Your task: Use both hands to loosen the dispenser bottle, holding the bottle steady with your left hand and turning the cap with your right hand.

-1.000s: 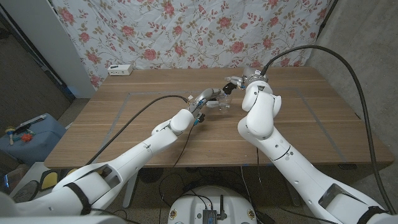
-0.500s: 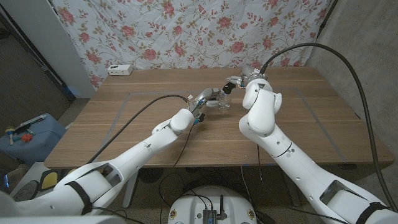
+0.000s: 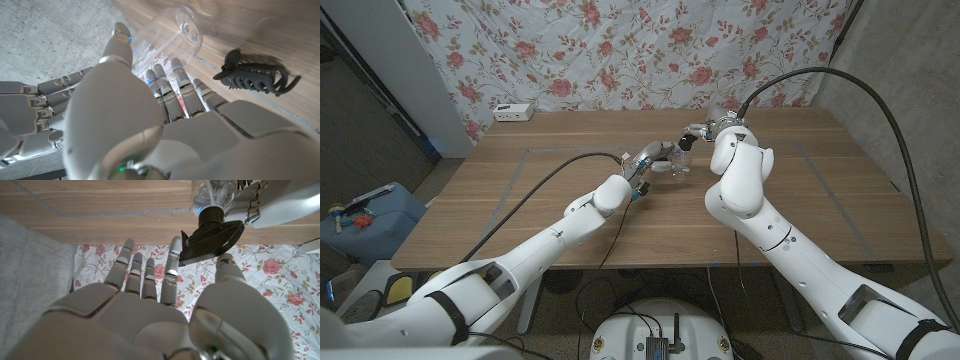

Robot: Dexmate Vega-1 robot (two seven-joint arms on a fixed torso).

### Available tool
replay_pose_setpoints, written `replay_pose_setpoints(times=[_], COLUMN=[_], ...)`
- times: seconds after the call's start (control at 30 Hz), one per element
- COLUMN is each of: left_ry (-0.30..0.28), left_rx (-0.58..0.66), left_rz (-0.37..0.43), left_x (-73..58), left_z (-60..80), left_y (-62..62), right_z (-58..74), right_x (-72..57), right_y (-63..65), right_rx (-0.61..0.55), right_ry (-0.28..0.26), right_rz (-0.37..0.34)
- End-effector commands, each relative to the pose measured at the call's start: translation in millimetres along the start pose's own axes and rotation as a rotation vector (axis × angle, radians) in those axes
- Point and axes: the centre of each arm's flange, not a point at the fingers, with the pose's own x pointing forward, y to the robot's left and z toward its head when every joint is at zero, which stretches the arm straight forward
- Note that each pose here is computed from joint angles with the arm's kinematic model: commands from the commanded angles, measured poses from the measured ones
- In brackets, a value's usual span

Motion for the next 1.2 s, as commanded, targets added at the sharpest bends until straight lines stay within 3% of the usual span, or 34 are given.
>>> replay_pose_setpoints(times=[0.03, 1.2], left_ry=[-0.008, -0.013], left_rx=[-0.001, -0.012], left_rz=[-0.002, -0.008], left_x=[-1.0, -3.2], left_z=[1.5, 2.4], left_y=[-0.6, -5.9], right_z=[-1.6, -12.8], right_x=[-4.0, -4.3], right_y=[-1.4, -6.4], right_rx=[0.015, 0.112], right_ry=[-0.007, -0.070], right_rz=[-0.001, 0.106])
